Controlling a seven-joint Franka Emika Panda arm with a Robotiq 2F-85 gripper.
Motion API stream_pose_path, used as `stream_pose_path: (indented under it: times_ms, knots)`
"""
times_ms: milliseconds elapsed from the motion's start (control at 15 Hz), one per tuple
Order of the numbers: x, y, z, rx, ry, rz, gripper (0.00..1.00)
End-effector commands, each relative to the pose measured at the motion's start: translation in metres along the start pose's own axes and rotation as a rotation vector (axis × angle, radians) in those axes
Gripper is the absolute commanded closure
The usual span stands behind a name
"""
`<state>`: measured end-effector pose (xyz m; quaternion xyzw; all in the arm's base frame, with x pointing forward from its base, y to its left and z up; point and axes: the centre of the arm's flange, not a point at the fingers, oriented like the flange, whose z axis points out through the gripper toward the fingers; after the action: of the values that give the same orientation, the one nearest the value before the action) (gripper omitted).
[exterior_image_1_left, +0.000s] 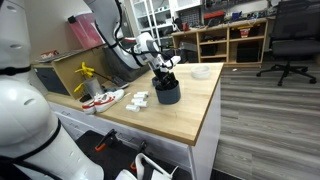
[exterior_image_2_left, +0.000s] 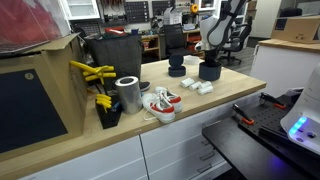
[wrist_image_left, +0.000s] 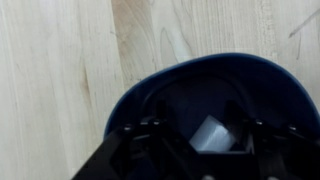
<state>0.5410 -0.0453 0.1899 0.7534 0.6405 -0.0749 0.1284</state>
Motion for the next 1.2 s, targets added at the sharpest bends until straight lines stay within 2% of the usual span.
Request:
stream_pose_path:
  times_ms: [0,67,133,267,400,533,667,933,1067,1133]
  knots:
    - [0.001,-0.008,-0.014,0.024,-0.003,0.04,0.55]
    - [0.001,-0.009,-0.015,0.028,-0.001,0.045,0.58]
    - [0.0,-0.009,-0.016,0.032,0.002,0.052,0.55]
    - [-0.001,-0.008,-0.02,0.041,0.005,0.065,0.55]
    - [-0.003,-0.007,-0.027,0.048,0.009,0.078,0.48]
    - [-0.003,-0.005,-0.032,0.055,0.009,0.093,0.44]
    - [-0.003,-0.006,-0.038,0.066,0.015,0.108,0.49]
    - [-0.003,-0.005,-0.046,0.067,0.042,0.159,0.72]
    - [-0.005,-0.003,-0.044,0.061,0.059,0.202,0.79]
    - [-0.004,-0.002,-0.04,0.062,0.064,0.227,0.69]
